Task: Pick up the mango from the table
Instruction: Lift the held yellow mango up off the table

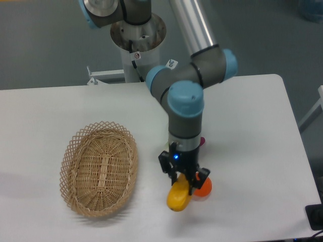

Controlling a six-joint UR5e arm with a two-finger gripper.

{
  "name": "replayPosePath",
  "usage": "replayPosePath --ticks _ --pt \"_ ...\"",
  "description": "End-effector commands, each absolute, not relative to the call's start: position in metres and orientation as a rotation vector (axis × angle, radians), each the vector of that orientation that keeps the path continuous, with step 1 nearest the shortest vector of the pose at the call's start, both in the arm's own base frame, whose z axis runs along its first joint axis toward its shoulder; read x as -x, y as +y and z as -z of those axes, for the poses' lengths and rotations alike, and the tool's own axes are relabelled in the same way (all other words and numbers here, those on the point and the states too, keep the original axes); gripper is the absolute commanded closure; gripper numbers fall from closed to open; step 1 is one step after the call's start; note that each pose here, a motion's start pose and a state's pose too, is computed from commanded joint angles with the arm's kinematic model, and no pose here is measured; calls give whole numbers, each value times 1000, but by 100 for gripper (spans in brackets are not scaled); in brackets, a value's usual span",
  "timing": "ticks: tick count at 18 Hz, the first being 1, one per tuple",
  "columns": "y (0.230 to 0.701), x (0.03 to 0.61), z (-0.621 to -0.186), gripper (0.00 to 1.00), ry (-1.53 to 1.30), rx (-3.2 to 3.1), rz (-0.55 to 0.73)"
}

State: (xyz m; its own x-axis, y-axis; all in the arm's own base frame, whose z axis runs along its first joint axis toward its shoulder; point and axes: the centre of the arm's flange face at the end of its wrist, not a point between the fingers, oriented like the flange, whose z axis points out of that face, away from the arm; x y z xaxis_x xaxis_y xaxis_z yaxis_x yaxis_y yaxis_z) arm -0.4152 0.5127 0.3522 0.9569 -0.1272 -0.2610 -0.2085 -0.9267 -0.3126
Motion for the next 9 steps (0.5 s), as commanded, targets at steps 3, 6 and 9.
replayPosePath --ticks 3,6,9 --pt "475 427 -380 48 333 2808 -293" --pt "435 443 -409 49 326 2803 -240" --pt "390 455 -430 49 408 2789 -195"
